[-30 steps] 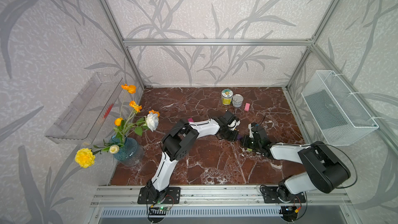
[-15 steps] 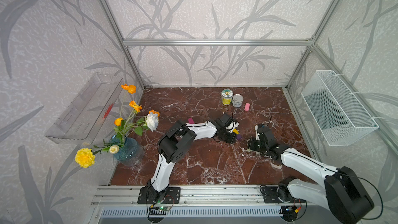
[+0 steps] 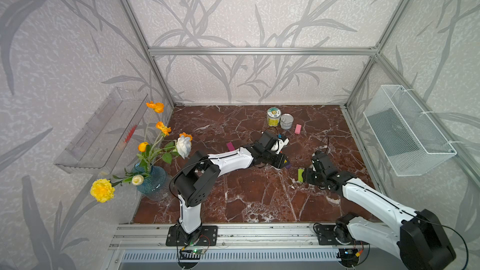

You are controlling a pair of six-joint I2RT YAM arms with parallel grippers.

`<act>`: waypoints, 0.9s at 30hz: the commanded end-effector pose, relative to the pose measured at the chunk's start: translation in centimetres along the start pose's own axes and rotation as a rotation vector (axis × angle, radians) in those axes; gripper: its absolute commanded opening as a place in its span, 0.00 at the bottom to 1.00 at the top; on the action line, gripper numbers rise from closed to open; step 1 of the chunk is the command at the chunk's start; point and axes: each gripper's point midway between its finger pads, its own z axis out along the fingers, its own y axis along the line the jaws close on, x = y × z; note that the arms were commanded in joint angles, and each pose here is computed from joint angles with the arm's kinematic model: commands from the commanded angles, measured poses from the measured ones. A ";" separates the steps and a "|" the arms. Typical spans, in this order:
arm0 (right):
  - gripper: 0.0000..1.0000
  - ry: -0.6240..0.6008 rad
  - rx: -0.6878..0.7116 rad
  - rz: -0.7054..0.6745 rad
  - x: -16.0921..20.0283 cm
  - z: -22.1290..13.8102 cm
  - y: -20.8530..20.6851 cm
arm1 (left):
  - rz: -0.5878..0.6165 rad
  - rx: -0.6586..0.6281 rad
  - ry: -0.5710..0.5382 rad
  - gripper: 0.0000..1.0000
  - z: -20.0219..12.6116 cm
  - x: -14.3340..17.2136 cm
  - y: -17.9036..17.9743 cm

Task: Assemble the letter v with building blocks
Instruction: Pick up the building block from the center of the board.

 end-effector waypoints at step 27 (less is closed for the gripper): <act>0.38 0.119 0.057 -0.095 0.0 3.0 0.5 | -0.077 -0.089 -0.038 0.47 -1.3 -0.8 4.0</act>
